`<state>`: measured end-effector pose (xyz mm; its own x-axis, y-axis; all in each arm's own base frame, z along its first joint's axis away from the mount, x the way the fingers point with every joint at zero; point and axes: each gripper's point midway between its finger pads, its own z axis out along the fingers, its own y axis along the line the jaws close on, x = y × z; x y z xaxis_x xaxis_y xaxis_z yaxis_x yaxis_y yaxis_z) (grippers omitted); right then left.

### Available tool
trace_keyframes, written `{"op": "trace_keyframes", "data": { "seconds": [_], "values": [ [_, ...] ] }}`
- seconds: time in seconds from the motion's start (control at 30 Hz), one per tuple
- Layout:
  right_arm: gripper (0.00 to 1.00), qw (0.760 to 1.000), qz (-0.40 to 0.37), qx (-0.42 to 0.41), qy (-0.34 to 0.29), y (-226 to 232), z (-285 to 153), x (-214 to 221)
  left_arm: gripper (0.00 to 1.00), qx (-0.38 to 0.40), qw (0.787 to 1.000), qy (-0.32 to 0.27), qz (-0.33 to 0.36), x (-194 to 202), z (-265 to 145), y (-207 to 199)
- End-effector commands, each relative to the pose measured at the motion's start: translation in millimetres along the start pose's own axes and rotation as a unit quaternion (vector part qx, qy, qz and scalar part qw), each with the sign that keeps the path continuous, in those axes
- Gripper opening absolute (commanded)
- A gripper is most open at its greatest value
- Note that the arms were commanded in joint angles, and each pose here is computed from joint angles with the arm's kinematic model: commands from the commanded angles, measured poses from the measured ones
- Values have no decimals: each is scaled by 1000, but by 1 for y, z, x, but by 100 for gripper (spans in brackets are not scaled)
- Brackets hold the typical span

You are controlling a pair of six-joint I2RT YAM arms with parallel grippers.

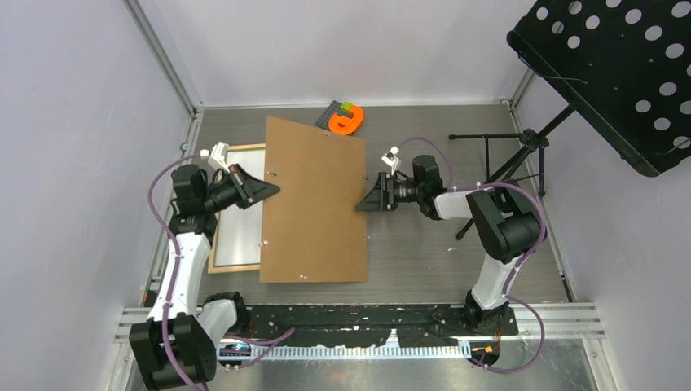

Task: Put the photo into the frame
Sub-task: Turn over the photo frame item at the center of the board.

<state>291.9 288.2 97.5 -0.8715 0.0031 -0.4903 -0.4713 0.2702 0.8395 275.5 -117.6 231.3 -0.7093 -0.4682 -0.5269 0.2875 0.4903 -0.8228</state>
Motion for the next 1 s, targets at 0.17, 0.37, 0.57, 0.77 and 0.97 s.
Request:
{"op": "trace_keyframes", "data": {
  "seconds": [0.17, 0.37, 0.57, 0.77, 0.97],
  "values": [
    [68, 996, -55, -71, -23, 53, -7, -22, 0, 3, 999, -19, 33, -7, -2, -4],
    [67, 994, -57, -84, -32, 65, -10, -27, 8, -5, 999, -23, 31, -6, -2, 0],
    [66, 993, -59, -92, -41, 73, -12, -32, 2, -8, 999, -22, 27, -5, -2, 3],
    [66, 994, -52, -85, -43, 67, -13, -33, 0, -9, 999, -24, 31, -6, -4, 0],
    [75, 994, -52, -78, -48, 66, -15, -37, 0, -10, 999, -29, 10, -20, -13, 0]
  ]
}}
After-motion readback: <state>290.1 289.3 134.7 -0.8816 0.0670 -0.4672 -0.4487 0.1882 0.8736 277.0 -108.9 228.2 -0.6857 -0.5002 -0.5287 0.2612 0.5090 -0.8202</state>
